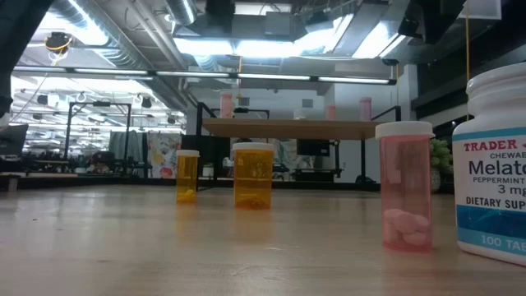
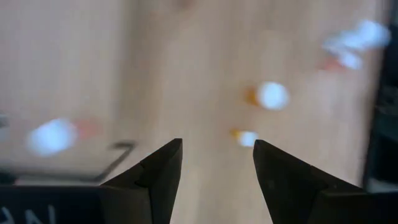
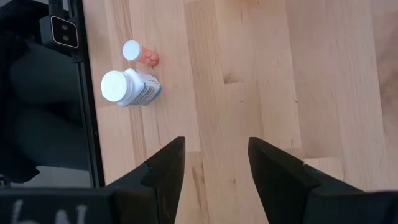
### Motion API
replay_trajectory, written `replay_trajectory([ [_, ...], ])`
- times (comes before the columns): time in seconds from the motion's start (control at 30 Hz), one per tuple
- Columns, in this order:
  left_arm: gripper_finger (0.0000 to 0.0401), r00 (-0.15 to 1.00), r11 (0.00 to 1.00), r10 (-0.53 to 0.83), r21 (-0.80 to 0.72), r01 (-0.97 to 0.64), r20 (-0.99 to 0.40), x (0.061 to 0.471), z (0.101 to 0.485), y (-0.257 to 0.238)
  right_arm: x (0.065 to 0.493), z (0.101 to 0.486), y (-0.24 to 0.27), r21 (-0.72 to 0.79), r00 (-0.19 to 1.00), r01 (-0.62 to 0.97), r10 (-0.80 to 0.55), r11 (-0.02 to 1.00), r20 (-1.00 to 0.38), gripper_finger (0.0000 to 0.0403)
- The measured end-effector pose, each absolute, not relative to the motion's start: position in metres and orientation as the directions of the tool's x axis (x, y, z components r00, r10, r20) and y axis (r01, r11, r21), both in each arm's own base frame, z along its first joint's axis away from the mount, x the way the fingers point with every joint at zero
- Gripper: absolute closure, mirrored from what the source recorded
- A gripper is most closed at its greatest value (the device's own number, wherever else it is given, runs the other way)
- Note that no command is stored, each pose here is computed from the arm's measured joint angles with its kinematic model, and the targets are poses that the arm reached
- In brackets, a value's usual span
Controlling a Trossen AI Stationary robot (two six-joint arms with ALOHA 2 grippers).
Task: Pick and place medicine bottles onto shelf by color
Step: Put the left orange pill bottle on the shelf
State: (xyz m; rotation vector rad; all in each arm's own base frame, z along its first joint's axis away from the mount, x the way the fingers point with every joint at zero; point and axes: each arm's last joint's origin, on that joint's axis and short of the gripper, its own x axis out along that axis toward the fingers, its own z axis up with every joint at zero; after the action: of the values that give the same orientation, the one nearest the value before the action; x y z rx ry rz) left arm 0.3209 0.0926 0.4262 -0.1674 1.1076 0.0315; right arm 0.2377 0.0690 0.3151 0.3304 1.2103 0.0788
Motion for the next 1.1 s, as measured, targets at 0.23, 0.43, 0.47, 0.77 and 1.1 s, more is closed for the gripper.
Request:
replay_trajectory([
  [0.23,0.0221,0.331,0.974,-0.215,-0.176,0.144,-0.919,0.338,0.398,0.041,0.236,0.315,0.073,0.285,0.355,0.101,0.233,0.953,-0.905,0.0224],
  [0.43,0.0238,0.185,0.969,-0.234,-0.213,0.129,-0.954,0.337,0.364,0.019,0.232,0.315,0.085,0.297,0.343,0.086,0.251,0.951,-0.905,0.0224],
  [0.47,0.0241,0.169,0.967,-0.238,-0.218,0.131,-0.956,0.332,0.362,0.016,0.232,0.315,0.087,0.303,0.340,0.096,0.254,0.948,-0.905,0.0224],
  [0.77,0.0259,0.186,0.994,-0.104,-0.106,0.000,-0.977,0.270,0.350,-0.001,0.227,0.316,0.102,0.275,0.372,0.120,0.214,0.954,-0.903,0.0224],
  [1.1,0.0259,0.506,0.999,-0.014,-0.033,-0.028,-0.862,0.272,0.300,-0.024,0.225,0.316,0.108,0.217,0.401,0.109,0.157,0.970,-0.902,0.0224],
])
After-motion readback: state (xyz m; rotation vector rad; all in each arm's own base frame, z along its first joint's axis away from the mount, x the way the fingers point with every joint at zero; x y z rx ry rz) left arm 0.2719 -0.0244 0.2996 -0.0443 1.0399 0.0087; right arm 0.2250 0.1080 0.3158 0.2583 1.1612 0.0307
